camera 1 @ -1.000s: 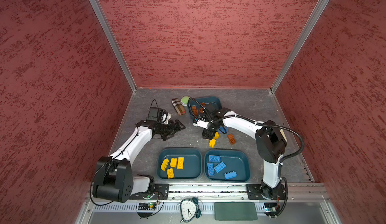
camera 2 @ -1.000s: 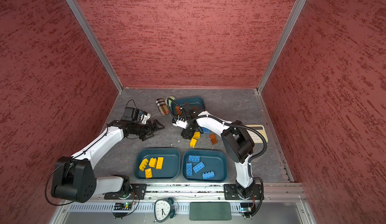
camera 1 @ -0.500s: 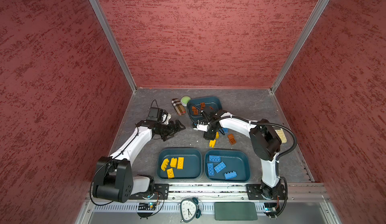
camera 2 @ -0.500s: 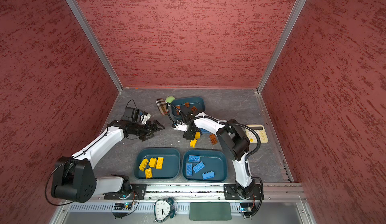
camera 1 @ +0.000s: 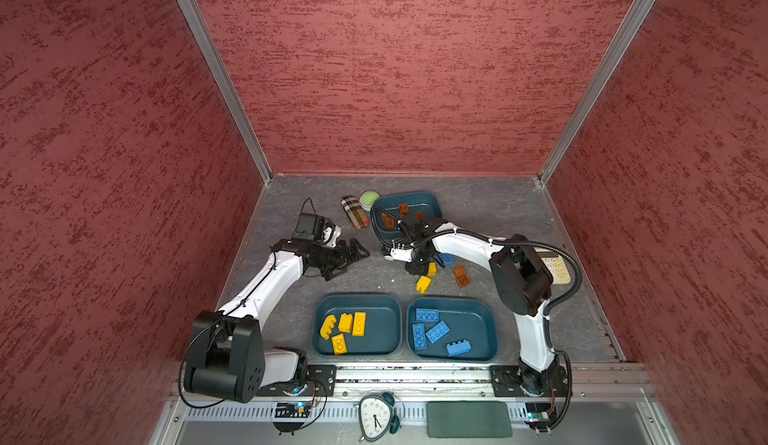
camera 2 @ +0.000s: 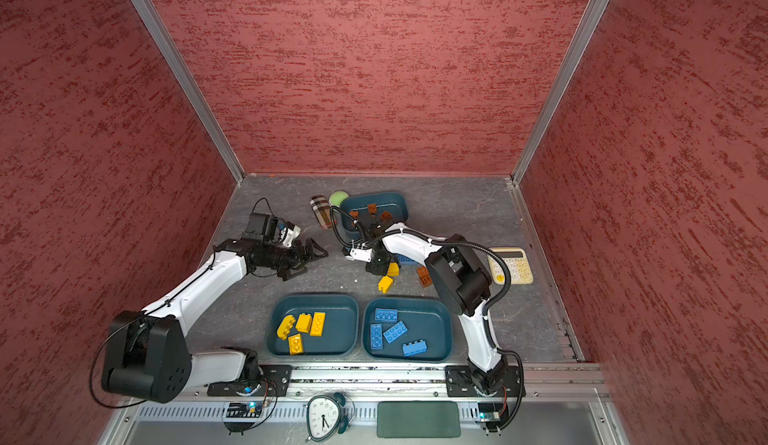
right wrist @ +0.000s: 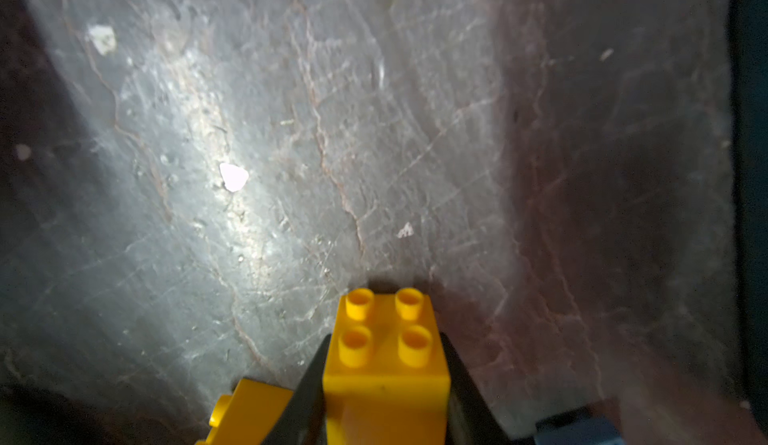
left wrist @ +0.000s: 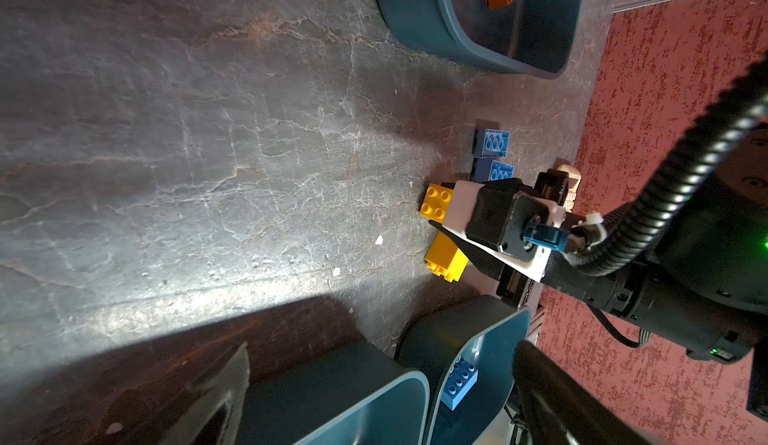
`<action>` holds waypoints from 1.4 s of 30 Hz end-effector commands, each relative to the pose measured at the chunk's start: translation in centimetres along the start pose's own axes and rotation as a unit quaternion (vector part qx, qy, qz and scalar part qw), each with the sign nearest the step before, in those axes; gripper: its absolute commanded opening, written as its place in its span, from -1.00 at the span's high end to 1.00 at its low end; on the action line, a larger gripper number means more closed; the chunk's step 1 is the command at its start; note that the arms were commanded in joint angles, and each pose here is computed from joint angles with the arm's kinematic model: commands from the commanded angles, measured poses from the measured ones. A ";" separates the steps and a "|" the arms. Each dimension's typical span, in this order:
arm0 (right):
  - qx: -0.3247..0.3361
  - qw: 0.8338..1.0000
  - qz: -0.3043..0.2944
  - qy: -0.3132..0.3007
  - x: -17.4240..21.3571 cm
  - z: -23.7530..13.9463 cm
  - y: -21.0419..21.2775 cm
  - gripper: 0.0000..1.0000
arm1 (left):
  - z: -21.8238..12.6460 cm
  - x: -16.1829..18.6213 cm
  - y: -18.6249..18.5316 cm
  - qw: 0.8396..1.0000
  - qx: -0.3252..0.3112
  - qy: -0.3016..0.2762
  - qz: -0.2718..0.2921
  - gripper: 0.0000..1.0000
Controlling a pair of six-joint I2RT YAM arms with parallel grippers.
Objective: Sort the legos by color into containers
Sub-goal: 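Lower the right gripper and grasp a yellow brick, then carry the yellow brick into the yellow-brick bin and open the right gripper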
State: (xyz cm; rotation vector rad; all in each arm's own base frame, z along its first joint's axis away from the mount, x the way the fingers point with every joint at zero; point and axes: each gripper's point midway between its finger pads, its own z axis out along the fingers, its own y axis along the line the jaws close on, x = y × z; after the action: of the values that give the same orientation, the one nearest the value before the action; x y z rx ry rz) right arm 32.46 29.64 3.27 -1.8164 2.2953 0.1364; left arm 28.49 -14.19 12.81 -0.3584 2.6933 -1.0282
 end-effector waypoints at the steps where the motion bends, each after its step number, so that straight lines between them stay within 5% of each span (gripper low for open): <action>1: 0.016 0.999 -0.001 -0.046 -2.1 -2.6 -1.1 0.39 | -0.5 -0.3 -0.7 1.000 0.003 -0.008 0.017 -0.99; 11: -0.032 0.986 -0.011 -0.162 -7.0 -7.5 1.3 0.36 | -2.1 -1.6 0.7 0.999 -0.027 -0.027 0.018 -0.99; 18: -0.081 0.970 -0.061 -0.223 -9.7 -10.1 8.4 0.35 | -3.5 -2.2 2.3 0.998 -0.040 -0.041 -0.008 -0.99; 26: -0.141 0.961 -0.100 -0.217 -10.9 -8.6 17.1 0.35 | -3.9 -2.2 3.4 0.998 -0.046 -0.047 -0.025 -0.99; 31: -0.136 0.968 -0.120 -0.176 -10.2 -6.0 18.7 0.32 | -3.8 -2.0 3.8 0.997 -0.044 -0.048 -0.029 -0.99; 38: -0.112 0.973 -0.132 -0.151 -10.2 -4.6 18.3 -0.16 | -3.6 -1.7 4.0 0.998 -0.042 -0.046 -0.032 -0.99; 42: -0.113 0.970 -0.121 -0.176 -10.9 -6.5 17.7 -0.26 | -3.6 -1.5 4.0 0.998 -0.040 -0.045 -0.032 -0.99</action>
State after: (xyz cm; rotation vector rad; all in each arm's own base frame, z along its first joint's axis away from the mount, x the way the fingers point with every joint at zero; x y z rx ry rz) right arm 16.06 41.94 8.04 -2.0208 1.9305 0.6331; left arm 28.32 -8.65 12.44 -0.5269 2.6869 -0.8911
